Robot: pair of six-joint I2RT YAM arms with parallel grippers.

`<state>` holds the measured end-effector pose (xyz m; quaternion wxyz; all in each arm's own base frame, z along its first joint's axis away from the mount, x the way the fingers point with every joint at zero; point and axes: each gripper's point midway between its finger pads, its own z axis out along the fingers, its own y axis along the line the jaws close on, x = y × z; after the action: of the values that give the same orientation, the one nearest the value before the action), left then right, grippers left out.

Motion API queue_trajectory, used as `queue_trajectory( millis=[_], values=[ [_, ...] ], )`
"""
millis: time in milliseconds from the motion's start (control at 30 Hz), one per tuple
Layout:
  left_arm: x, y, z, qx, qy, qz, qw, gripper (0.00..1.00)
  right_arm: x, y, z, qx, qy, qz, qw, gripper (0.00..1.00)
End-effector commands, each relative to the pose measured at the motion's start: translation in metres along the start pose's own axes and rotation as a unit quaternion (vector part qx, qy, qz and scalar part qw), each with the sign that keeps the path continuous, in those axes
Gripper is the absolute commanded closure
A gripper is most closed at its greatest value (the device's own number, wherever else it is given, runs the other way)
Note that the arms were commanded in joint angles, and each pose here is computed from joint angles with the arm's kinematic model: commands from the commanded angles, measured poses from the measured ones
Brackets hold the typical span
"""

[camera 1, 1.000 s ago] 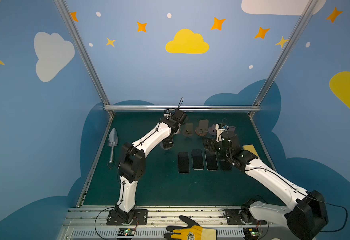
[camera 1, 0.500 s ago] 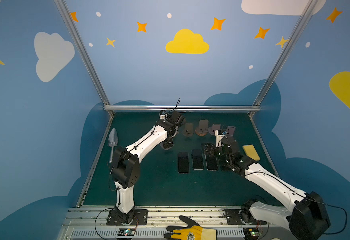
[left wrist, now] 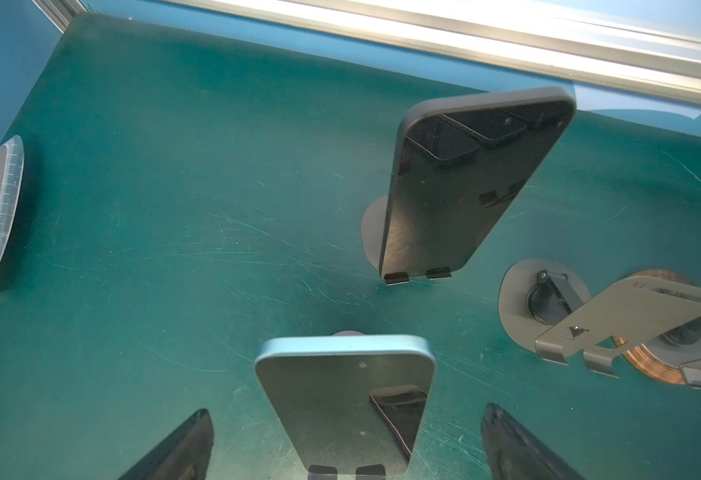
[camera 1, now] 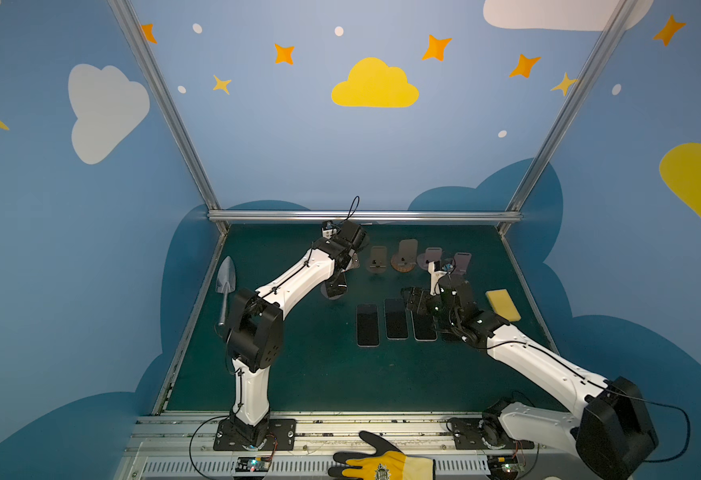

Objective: Remove the phone from the phone stand
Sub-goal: 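Move the left gripper to the light-blue-edged phone while the right gripper shifts, then lower and close the left gripper on the light-blue-edged phone's top edge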

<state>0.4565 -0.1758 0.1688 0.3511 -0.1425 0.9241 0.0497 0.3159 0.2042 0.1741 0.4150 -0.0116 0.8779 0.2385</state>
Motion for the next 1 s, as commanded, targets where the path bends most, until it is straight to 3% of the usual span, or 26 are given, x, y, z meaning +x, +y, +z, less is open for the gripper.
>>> queue_trajectory(
  millis=[0, 200, 467, 967],
  values=[
    [-0.001, 0.006, 0.008, -0.019, 0.000, -0.006, 1.000, 0.00, 0.002, 0.001, 0.005, 0.002, 0.002, -0.003, 1.000, 0.12],
    [0.000, -0.004, 0.017, 0.014, 0.021, -0.004, 1.000, 0.01, 0.006, 0.000, 0.009, 0.008, 0.009, -0.005, 1.000, 0.12],
    [-0.002, 0.005, 0.026, -0.005, 0.023, 0.000, 1.000, 0.06, 0.009, 0.001, 0.011, 0.008, 0.013, -0.003, 1.000, 0.12],
    [-0.004, -0.003, 0.033, 0.005, 0.019, 0.018, 1.000, 0.24, 0.011, 0.001, 0.013, 0.009, 0.017, -0.003, 1.000, 0.12]
  ],
)
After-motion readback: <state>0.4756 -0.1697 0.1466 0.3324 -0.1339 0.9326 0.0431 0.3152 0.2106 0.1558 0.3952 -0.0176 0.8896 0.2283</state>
